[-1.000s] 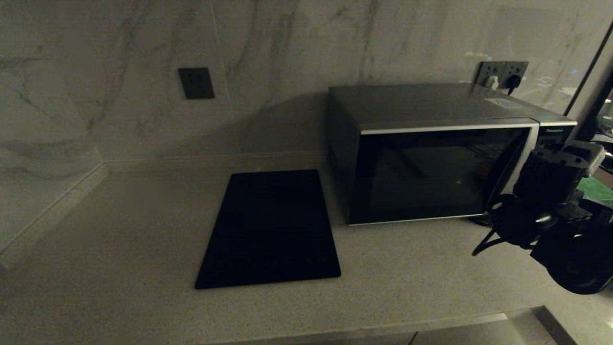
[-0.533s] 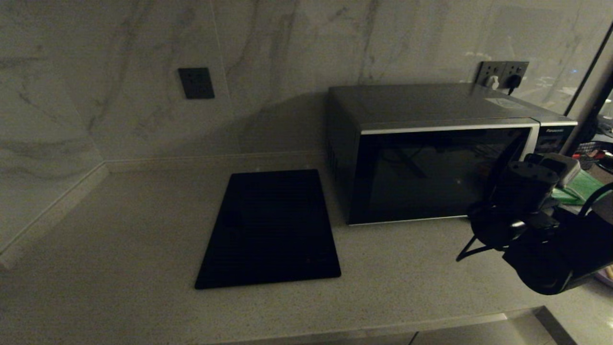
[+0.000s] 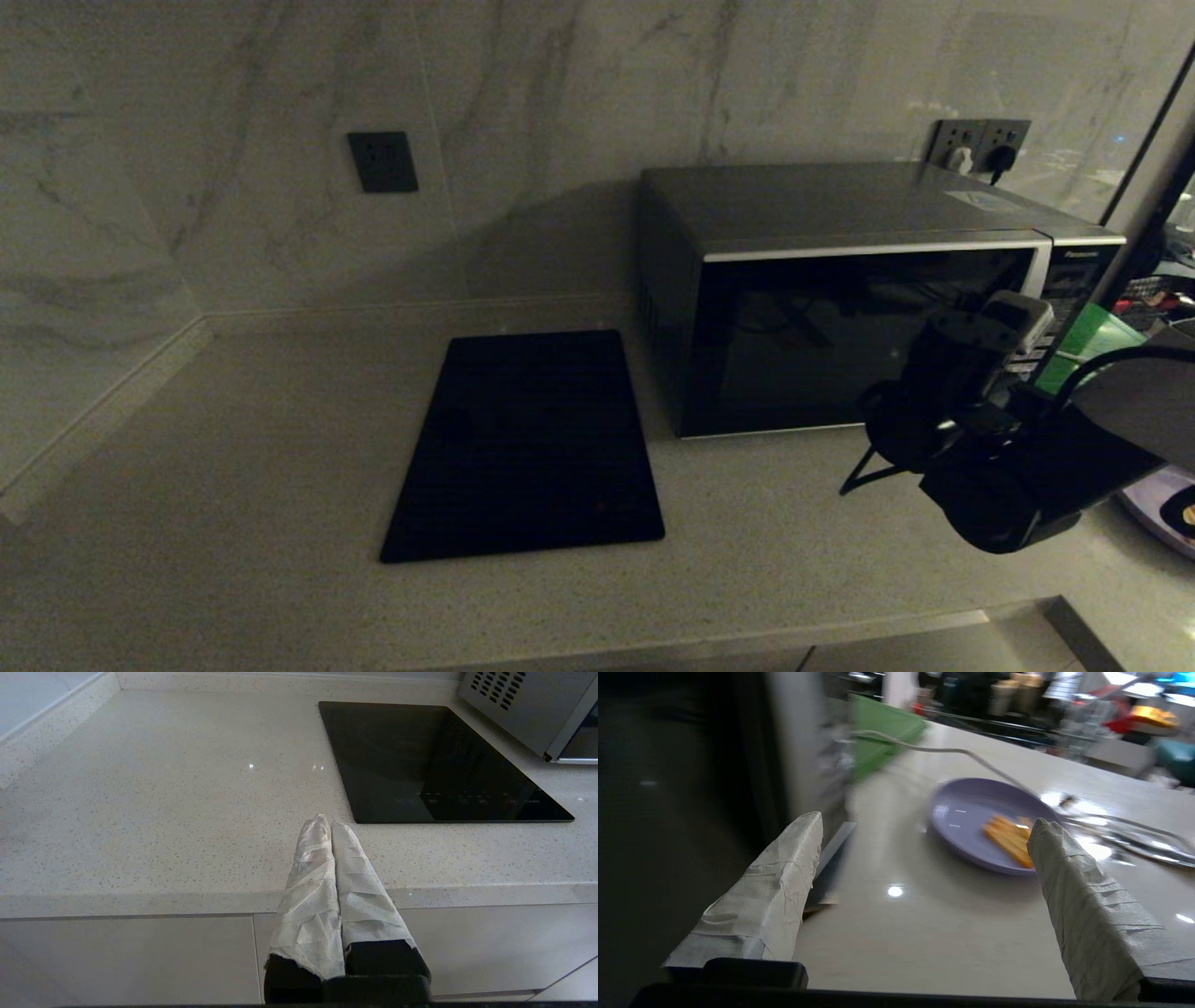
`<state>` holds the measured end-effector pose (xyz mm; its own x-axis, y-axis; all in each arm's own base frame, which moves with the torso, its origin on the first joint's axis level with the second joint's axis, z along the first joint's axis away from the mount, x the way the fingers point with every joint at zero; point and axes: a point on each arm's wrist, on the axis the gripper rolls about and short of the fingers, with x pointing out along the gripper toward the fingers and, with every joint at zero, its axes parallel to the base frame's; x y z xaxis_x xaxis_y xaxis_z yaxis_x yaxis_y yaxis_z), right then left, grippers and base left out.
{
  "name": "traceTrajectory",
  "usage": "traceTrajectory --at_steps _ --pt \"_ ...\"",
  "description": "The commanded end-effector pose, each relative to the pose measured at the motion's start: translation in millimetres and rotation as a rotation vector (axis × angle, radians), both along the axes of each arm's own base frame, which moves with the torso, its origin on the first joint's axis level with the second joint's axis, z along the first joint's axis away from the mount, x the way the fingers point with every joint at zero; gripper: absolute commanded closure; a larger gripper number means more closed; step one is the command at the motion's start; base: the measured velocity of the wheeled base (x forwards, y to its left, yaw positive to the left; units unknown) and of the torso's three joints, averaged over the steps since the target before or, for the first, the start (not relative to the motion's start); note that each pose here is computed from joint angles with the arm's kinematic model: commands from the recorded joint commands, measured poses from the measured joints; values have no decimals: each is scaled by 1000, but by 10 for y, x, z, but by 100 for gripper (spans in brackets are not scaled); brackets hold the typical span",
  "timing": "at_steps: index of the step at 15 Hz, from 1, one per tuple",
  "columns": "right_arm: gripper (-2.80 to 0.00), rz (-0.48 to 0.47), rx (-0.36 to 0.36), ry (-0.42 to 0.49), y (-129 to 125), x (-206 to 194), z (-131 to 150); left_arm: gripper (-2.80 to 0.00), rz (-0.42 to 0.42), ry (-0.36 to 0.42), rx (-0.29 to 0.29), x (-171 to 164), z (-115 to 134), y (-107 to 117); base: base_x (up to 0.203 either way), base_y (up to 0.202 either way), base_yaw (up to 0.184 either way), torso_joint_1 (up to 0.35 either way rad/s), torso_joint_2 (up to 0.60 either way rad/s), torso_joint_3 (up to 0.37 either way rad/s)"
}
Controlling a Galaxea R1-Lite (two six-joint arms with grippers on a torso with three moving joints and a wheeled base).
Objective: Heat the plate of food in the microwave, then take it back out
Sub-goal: Open the microwave oven
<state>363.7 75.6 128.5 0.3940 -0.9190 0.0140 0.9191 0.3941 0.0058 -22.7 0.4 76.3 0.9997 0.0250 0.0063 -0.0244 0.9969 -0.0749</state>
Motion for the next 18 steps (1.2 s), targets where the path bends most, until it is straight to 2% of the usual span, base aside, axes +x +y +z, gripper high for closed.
traceTrajectory --at_steps 1,8,13,18 --pt "-280 12 6 -23 48 83 -7 0 1 -1 0 0 1 0 0 0 0 0 0 0" --pt "-280 10 13 -64 43 430 -123 0 1 -1 0 0 1 0 0 0 0 0 0 0" --pt "-280 -26 7 -76 -103 641 -148 0 1 -1 0 0 1 0 0 0 0 0 0 0" --pt "-280 -70 5 -74 -258 676 -141 0 1 0 0 0 0 0 0 0 0 0 0 0"
